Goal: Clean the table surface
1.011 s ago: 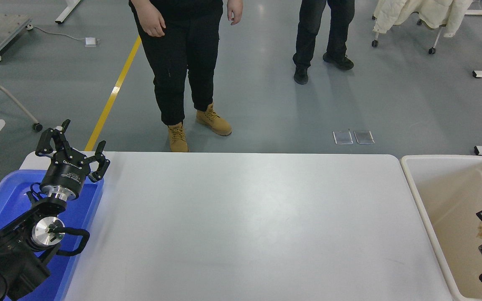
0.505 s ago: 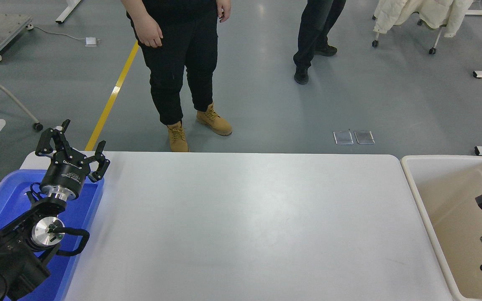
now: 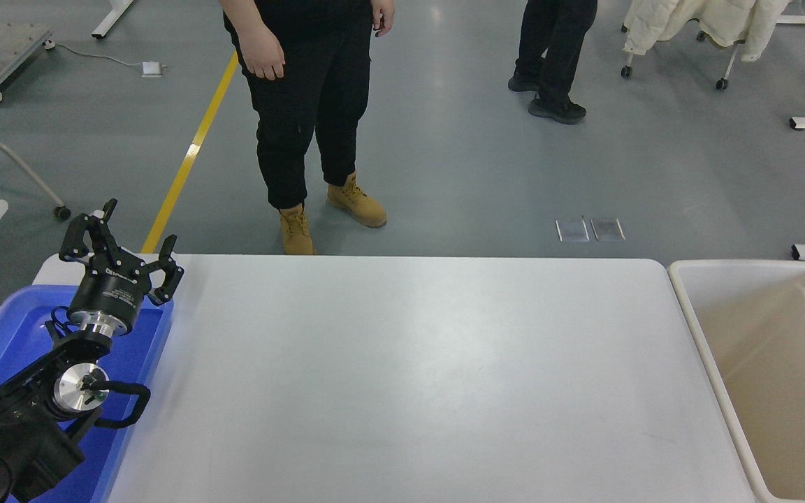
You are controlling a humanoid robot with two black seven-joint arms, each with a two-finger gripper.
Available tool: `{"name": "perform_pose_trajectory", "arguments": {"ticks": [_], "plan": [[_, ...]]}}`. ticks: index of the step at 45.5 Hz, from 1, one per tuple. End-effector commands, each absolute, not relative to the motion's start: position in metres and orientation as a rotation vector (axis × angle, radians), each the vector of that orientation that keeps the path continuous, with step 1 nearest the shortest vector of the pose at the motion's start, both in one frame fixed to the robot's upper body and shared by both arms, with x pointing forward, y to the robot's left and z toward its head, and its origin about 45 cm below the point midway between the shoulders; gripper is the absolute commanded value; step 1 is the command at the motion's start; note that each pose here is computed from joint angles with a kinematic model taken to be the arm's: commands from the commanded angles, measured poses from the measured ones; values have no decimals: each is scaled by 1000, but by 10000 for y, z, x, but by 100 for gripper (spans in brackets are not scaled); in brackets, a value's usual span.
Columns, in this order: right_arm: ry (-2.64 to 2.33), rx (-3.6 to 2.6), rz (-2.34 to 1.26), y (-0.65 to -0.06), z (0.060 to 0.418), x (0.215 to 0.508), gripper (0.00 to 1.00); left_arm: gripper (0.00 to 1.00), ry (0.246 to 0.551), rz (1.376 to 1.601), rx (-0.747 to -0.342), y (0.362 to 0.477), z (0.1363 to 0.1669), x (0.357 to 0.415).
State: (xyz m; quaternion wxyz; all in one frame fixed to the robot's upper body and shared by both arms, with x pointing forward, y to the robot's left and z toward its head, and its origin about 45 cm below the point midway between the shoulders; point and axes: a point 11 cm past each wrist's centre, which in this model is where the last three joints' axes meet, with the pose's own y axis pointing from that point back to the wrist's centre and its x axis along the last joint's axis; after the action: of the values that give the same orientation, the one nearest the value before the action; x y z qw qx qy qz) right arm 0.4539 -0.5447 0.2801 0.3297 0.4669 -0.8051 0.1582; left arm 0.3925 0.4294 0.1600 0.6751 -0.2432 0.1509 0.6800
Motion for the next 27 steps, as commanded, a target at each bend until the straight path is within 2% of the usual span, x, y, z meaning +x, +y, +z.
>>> {"name": "perform_pose_trajectory", "arguments": {"ticks": [1,9,16,21,27], "plan": [[-2420,1469,494,-5196,3542,4821,99,100,340,1529,-547,4293,1598,3925],[-2689,1827,350,-4937,4121,4889,100,100,339,1529,-546,4291,1598,3925],[-2758,2052,231,-4755,4385,4878,100,100,340,1531,-546,4294,1598,3925],[-2705,2188,151,-4629,4385,4875,100,100,339,1530,-545,4293,1597,3925],[-2682,2260,-83,-4624,4152,4868,100,100,340,1529,-547,4293,1598,3925]]}}
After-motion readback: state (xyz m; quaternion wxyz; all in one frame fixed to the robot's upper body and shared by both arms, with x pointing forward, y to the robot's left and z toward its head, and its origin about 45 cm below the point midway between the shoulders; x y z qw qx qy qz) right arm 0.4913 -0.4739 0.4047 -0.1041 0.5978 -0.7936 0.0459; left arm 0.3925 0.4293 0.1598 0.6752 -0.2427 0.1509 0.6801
